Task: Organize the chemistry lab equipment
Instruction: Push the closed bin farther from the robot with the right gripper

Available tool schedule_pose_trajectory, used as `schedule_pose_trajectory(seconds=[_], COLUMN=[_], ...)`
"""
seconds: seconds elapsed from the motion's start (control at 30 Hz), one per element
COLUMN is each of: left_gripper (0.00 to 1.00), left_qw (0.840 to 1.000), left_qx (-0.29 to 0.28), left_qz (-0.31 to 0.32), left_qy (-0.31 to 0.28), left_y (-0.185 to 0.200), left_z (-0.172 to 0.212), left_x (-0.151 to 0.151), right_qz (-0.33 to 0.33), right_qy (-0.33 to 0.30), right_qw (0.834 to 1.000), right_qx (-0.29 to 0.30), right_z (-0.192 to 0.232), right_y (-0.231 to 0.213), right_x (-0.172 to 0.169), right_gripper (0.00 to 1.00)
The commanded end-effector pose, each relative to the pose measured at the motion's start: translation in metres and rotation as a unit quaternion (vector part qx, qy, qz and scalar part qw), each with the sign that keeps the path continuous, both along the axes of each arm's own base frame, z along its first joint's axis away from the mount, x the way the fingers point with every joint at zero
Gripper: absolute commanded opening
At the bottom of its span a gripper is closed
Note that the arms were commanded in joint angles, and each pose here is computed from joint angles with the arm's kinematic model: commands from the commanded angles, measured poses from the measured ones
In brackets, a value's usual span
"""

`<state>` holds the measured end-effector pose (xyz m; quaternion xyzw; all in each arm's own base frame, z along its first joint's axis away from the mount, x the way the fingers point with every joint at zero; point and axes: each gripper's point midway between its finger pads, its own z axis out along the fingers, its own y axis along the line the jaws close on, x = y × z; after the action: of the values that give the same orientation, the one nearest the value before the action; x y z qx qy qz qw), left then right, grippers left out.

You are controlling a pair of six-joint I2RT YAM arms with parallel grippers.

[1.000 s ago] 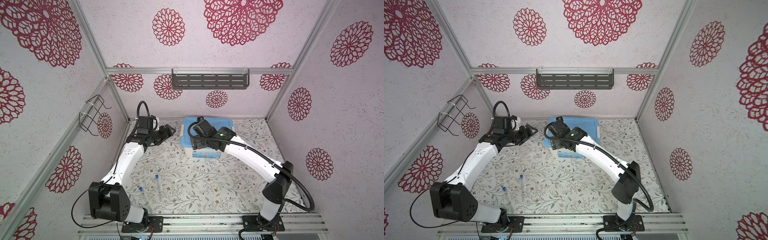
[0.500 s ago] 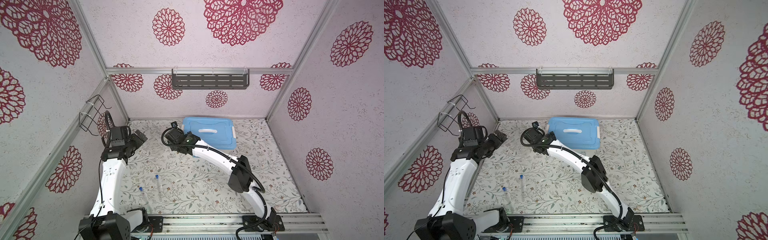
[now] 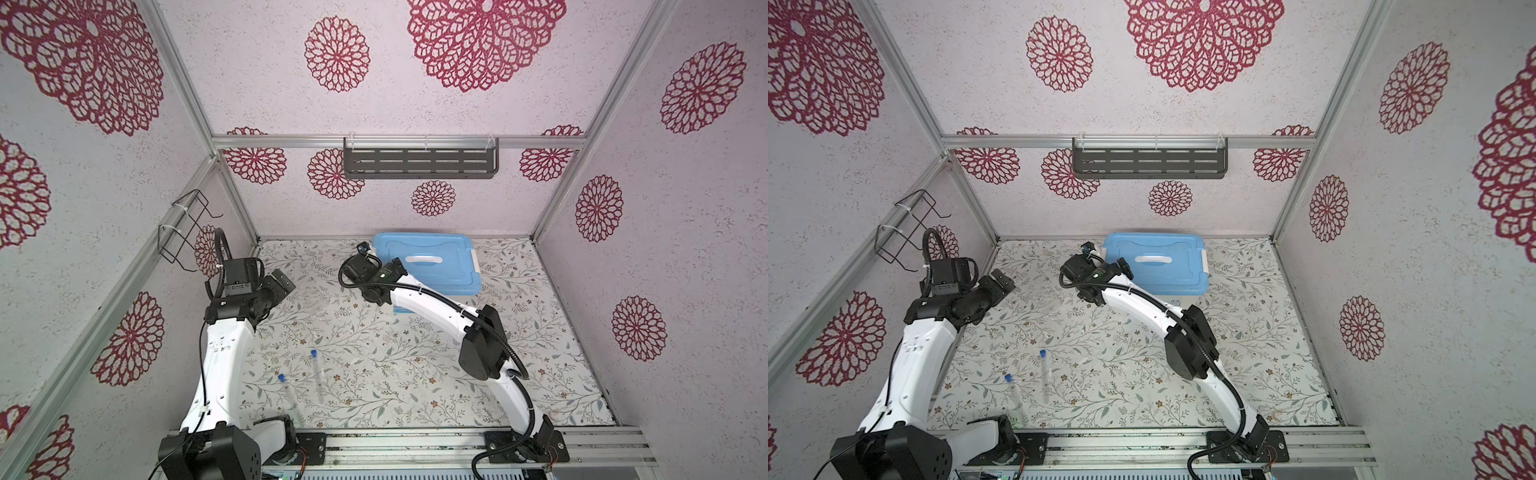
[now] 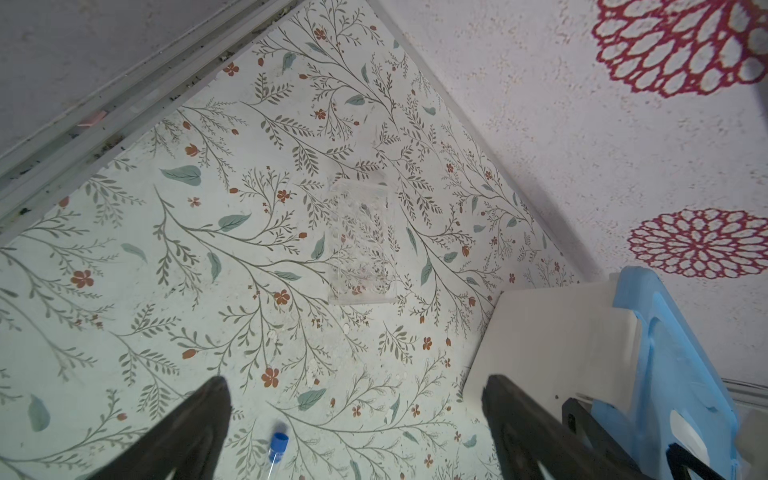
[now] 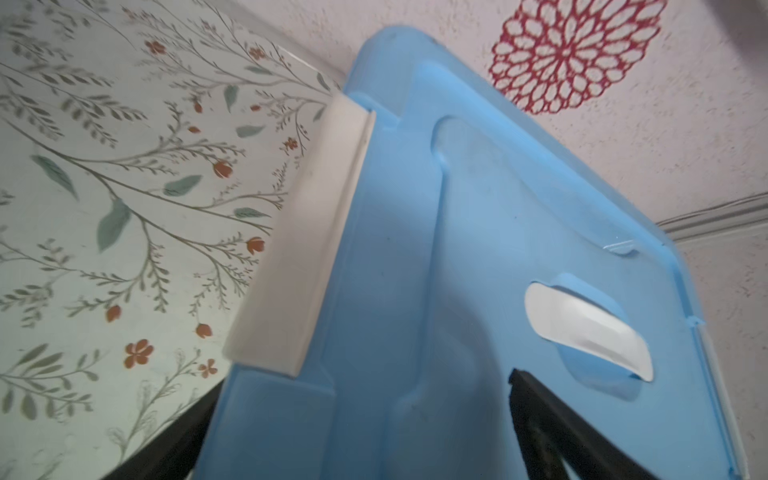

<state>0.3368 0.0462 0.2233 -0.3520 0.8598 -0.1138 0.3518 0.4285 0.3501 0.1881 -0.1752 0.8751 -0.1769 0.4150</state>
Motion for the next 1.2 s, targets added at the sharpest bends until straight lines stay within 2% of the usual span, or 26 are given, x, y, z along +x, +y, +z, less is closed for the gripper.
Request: schedule_pose_trajectory(seconds=[0.0, 0.3, 0.47, 0.63, 0.73, 0.93, 1.03, 1.17], left_gripper=[0.99, 0.99, 0.99, 0.99, 0.99, 0.99, 0.99, 0.96], left_qw=[1.0, 1.0, 1.0, 1.0, 1.0, 0.999, 0.998, 0.997], left_qx=[0.005, 0.002, -0.006, -0.011, -0.02, -0.033, -0.038, -0.038], left_qz=[-0.017, -0.018, -0.017, -0.009, -0.006, -0.005, -0.011, -0.032], left_qy=[-0.006, 0.013, 0.016, 0.017, 0.02, 0.033, 0.038, 0.065], left_y=[-0.001, 0.0, -0.001, 0.0, -0.001, -0.005, -0.008, -0.013], left_z=[0.007, -0.007, -0.011, -0.013, -0.016, -0.028, -0.031, -0.041], left_x=[0.004, 0.001, 0.0, 0.004, 0.004, 0.0, -0.003, -0.009], right_qz=[-0.075, -0.156, -0.194, -0.208, -0.198, -0.133, -0.089, 0.003], right_qy=[-0.016, -0.001, 0.017, 0.024, 0.027, 0.031, 0.011, 0.001], right_qw=[0.997, 0.987, 0.981, 0.977, 0.98, 0.988, 0.991, 0.992], right_qx=[-0.012, -0.039, -0.021, -0.025, -0.005, 0.073, 0.096, 0.124], right_z=[0.036, 0.028, 0.024, 0.025, 0.031, 0.059, 0.086, 0.112], right_y=[-0.07, -0.168, -0.22, -0.247, -0.244, -0.204, -0.178, -0.132], right_x=[0.014, 0.034, 0.037, 0.038, 0.041, 0.038, 0.029, 0.007], right_gripper=[0.99, 0.99, 0.99, 0.99, 0.99, 0.99, 0.99, 0.99])
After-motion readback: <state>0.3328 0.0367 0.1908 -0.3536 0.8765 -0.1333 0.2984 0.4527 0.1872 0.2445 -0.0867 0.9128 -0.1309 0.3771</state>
